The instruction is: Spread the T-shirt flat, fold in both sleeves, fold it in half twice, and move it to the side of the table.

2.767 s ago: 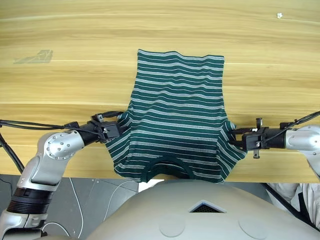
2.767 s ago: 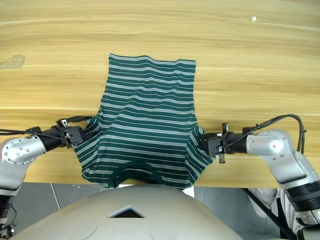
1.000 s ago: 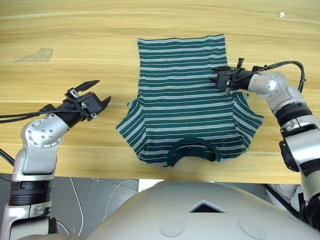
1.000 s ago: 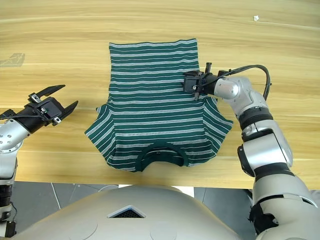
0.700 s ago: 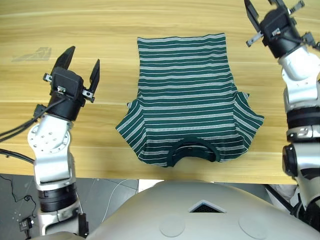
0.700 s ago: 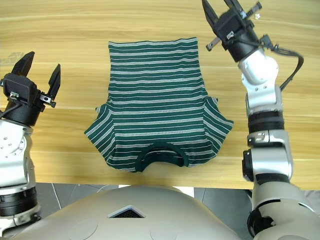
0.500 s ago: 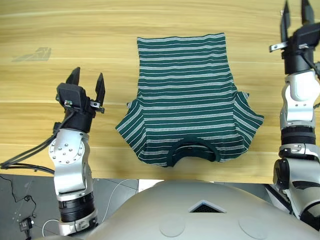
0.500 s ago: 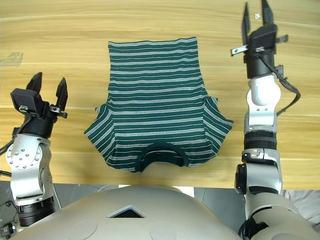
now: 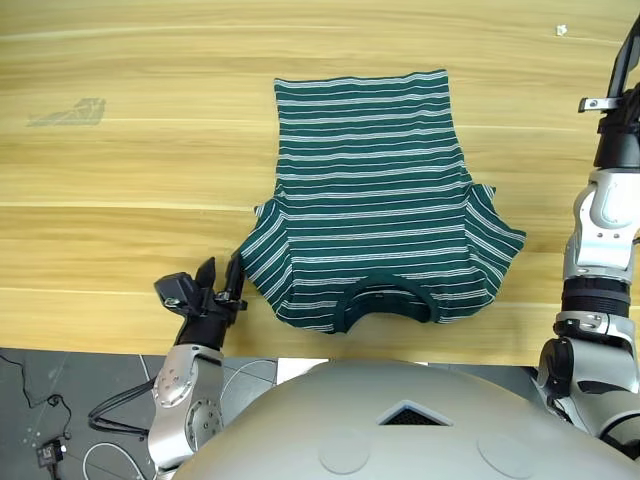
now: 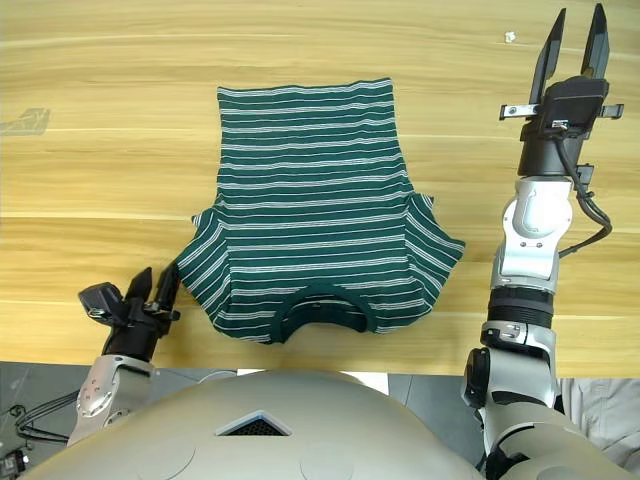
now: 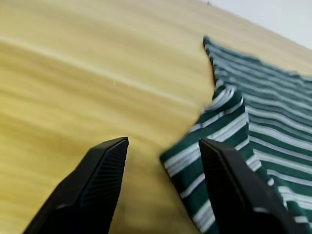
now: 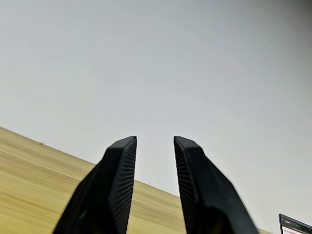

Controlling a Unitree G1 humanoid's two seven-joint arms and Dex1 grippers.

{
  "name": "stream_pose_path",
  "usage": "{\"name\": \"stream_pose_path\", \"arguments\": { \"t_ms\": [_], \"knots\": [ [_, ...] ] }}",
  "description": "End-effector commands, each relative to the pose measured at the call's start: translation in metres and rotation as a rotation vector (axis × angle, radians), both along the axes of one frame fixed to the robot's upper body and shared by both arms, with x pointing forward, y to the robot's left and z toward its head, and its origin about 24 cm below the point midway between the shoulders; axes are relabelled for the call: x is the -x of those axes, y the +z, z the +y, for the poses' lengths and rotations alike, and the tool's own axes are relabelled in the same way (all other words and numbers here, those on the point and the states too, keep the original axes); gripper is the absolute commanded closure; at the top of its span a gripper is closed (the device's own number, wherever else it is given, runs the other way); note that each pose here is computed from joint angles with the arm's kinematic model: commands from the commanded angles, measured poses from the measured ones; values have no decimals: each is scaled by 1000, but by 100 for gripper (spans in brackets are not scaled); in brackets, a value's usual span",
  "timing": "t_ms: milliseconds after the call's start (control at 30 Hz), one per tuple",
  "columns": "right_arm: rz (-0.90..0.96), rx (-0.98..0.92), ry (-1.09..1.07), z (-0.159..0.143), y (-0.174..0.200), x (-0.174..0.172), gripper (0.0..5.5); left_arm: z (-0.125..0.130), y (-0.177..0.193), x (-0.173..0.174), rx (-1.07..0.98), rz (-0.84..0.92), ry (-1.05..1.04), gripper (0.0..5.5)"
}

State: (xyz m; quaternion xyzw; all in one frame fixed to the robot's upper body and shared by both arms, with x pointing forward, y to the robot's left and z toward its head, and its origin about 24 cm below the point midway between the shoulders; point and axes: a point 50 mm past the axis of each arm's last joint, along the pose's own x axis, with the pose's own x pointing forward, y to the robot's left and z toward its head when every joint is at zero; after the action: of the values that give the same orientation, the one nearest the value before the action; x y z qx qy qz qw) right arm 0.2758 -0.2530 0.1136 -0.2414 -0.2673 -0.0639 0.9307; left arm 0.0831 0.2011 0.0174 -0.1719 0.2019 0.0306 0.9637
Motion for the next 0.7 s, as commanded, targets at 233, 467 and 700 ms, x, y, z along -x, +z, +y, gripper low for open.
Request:
{"name": "stream_pose_path", "arguments": {
  "t_ms": [233, 467, 700],
  "knots": [
    [48, 35, 46, 10, -4, -6, 408, -10, -14, 1, 24, 78, -88, 314],
    [99, 69, 83, 17, -13, -8, 408, -6, -17, -1, 15, 89, -38, 432],
    [133, 87, 111, 23, -19, -10, 408, -3, -17, -6, -45, 67, -29, 546]
  ]
}}
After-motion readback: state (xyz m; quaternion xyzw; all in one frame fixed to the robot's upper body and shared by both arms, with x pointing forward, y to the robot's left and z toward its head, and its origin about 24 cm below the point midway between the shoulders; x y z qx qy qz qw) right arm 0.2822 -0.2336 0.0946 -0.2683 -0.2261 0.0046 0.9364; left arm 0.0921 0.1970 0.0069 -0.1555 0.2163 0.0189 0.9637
